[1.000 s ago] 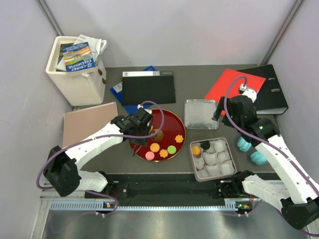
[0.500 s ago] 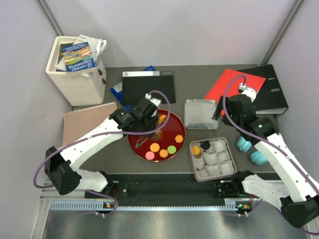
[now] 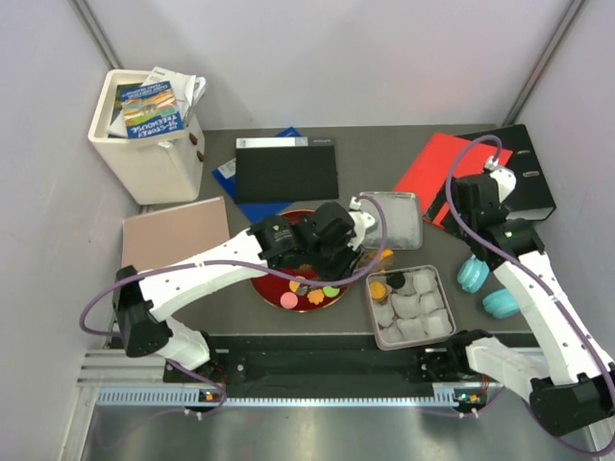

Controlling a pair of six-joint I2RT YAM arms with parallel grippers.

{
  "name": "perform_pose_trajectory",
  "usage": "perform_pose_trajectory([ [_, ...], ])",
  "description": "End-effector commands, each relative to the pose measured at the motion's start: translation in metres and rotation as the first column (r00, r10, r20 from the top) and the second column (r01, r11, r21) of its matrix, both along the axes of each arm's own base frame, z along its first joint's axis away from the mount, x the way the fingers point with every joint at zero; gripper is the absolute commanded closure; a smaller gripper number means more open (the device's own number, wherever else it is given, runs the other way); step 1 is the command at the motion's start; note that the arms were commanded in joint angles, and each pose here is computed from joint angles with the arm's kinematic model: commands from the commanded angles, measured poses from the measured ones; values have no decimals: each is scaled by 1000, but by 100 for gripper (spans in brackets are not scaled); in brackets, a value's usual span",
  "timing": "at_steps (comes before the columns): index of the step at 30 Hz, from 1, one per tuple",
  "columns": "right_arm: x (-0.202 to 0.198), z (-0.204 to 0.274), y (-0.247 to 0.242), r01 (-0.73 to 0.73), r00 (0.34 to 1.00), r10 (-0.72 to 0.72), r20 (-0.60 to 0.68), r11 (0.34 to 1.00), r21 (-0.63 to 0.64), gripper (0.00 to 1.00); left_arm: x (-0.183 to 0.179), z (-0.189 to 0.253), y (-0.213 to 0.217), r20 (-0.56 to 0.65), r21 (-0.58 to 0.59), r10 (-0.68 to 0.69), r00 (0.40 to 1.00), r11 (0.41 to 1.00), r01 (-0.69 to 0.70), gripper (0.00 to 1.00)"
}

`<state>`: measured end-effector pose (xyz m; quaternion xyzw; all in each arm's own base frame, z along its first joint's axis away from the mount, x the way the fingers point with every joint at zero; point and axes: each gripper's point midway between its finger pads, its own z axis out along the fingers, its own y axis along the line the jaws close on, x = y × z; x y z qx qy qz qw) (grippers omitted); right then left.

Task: Pack the cookies

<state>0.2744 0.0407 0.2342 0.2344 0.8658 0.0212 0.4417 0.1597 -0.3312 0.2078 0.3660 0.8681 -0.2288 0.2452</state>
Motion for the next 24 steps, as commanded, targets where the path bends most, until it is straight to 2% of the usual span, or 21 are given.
perform_pose_trajectory([
  [1, -4, -19, 0, 72, 996, -66, -56, 991, 114, 1, -13, 14, -29, 28, -72, -128, 991, 989, 130, 93],
  [7, -7, -28, -9, 136, 989, -127, -80, 982, 129, 1, -26, 13, -41, 19, -95, -198, 980, 975, 199, 94],
  [13, -12, -58, -17, 219, 969, -193, -152, 958, 183, 1, -38, 7, -54, 14, -92, -268, 963, 959, 268, 95],
  [19, -16, -60, -23, 220, 969, -197, -147, 962, 162, 1, -45, -11, -59, -13, -63, -298, 955, 953, 296, 93],
  [24, -17, -59, -22, 203, 973, -182, -141, 966, 160, 1, -47, -21, -63, -33, -48, -306, 951, 951, 304, 88],
])
